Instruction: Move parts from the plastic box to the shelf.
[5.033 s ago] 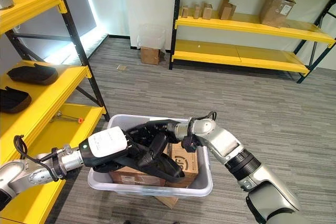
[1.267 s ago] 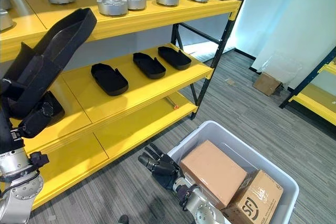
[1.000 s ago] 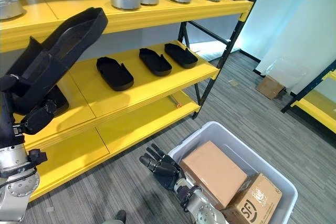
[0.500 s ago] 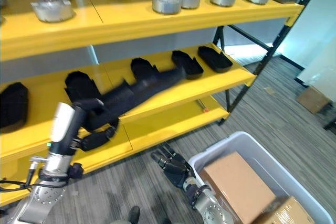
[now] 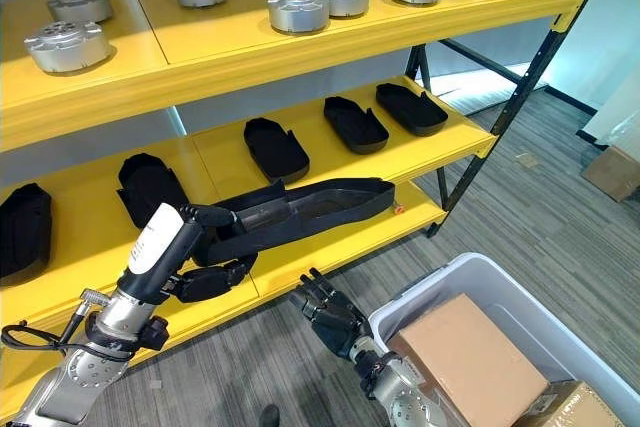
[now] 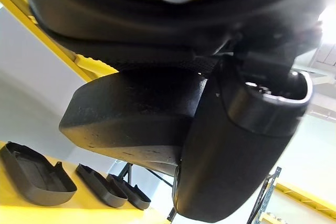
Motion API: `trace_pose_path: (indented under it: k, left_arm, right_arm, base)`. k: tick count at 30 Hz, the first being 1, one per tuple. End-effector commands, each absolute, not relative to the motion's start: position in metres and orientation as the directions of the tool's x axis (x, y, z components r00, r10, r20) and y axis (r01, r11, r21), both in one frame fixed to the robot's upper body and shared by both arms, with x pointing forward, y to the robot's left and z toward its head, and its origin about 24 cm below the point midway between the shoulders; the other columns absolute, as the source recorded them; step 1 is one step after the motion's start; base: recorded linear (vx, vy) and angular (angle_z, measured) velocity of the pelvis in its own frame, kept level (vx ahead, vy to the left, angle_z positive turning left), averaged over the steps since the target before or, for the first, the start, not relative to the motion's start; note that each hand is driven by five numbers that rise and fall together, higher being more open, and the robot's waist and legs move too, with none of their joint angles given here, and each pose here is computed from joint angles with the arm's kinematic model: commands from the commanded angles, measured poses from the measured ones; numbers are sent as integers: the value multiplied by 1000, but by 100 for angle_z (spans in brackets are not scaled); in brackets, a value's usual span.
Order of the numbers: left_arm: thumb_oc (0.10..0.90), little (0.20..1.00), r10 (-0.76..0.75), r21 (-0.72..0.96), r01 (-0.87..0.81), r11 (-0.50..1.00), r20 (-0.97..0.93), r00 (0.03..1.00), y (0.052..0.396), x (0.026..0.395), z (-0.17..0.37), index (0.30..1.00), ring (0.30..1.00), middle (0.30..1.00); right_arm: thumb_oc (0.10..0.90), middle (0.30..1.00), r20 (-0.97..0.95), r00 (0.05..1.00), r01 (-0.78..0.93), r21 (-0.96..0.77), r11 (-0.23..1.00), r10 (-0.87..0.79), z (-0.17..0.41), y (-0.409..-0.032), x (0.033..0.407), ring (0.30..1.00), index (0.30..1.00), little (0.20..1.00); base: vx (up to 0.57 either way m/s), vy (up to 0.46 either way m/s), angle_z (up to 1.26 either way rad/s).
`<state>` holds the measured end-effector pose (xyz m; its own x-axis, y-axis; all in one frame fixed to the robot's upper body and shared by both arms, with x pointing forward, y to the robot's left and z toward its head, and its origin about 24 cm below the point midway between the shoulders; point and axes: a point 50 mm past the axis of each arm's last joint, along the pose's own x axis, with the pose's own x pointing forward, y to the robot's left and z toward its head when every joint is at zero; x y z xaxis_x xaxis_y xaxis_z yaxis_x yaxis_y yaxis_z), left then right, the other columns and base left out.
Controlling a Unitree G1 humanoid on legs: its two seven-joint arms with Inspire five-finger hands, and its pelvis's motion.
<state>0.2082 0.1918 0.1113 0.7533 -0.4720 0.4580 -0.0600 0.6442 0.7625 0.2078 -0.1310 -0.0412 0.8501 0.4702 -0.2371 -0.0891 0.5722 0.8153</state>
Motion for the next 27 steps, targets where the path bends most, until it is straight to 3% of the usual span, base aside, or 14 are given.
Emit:
trace_pose_path:
  k: [1, 10, 18, 27]
  left_arm:
    - [400, 300, -413, 623, -251, 741, 718, 561, 189, 208, 161, 300, 300, 300]
    - [400, 300, -378, 583, -291, 759, 757, 533, 178, 223, 162, 300, 300, 300]
    - [400, 300, -270, 538, -375, 755, 776, 570, 197, 214, 155, 300, 300, 300]
    - [400, 300, -273, 558, -400, 727, 769, 578, 198, 215, 149, 300, 300, 300]
  right_arm:
    - [900, 1000, 17, 866, -277, 848, 452, 500, -3, -117, 227, 1000, 1000, 1000]
    - [900, 1000, 14, 906, -250, 825, 506, 423, -3, -139, 226, 1000, 1000, 1000]
    - [900, 1000, 17, 890, -277, 813, 512, 456, 0, -154, 227, 1000, 1000, 1000]
    - [900, 1000, -23, 919, -215, 809, 548, 395, -7, -167, 220, 1000, 1000, 1000]
  base:
    - [-16, -22, 5]
    - [-57, 70, 74]
    - [38, 376, 5]
    - [-1, 236, 29]
